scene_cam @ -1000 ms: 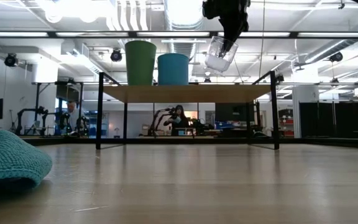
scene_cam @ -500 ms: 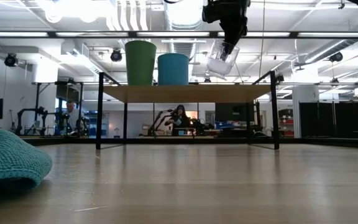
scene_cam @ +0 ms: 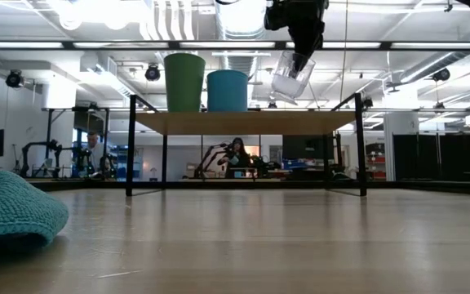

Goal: Stack small to large cups/mugs on shelf
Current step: Put the transparent cup on the shelf

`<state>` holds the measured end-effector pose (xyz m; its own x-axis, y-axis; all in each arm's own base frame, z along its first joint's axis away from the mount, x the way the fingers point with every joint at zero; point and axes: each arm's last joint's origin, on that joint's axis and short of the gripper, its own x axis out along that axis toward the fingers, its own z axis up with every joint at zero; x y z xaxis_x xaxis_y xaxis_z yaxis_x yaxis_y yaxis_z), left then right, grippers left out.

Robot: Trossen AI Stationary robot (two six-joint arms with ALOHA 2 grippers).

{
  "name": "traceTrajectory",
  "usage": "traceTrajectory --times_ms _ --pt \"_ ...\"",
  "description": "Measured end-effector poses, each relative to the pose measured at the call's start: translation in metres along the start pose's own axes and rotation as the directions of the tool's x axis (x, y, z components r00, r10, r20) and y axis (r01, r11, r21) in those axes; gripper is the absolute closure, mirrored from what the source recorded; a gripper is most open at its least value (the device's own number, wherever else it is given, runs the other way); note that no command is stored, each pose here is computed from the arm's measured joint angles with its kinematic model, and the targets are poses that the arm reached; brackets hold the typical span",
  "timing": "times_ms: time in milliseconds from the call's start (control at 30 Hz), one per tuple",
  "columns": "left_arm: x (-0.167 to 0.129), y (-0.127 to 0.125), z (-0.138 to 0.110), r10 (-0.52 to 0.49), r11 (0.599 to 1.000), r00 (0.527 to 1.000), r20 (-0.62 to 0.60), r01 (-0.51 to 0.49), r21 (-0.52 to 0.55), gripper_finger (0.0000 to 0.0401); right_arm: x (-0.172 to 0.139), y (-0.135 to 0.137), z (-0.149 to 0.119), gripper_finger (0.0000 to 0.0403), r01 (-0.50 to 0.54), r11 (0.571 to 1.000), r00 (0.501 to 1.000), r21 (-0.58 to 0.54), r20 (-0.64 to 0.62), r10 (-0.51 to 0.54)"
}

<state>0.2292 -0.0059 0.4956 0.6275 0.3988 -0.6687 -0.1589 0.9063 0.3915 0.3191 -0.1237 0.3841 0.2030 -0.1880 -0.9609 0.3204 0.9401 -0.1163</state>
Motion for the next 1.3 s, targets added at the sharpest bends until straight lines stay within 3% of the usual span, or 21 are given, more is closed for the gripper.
traceTrajectory --times_ms 833,1300 --pt "0.002 -0.001 0.002 0.001 1.0 1.0 0.001 -0.001 0.0 0.0317 0.017 -0.013 -0.001 0.0394 0.011 1.0 1.0 0.01 -0.029 -0.011" --pt "0.002 -0.002 0.002 -0.04 0.999 0.999 0.004 0.04 0.0 0.0317 0.017 -0.018 0.002 0.0394 0.008 0.998 1.0 -0.06 -0.002 -0.008"
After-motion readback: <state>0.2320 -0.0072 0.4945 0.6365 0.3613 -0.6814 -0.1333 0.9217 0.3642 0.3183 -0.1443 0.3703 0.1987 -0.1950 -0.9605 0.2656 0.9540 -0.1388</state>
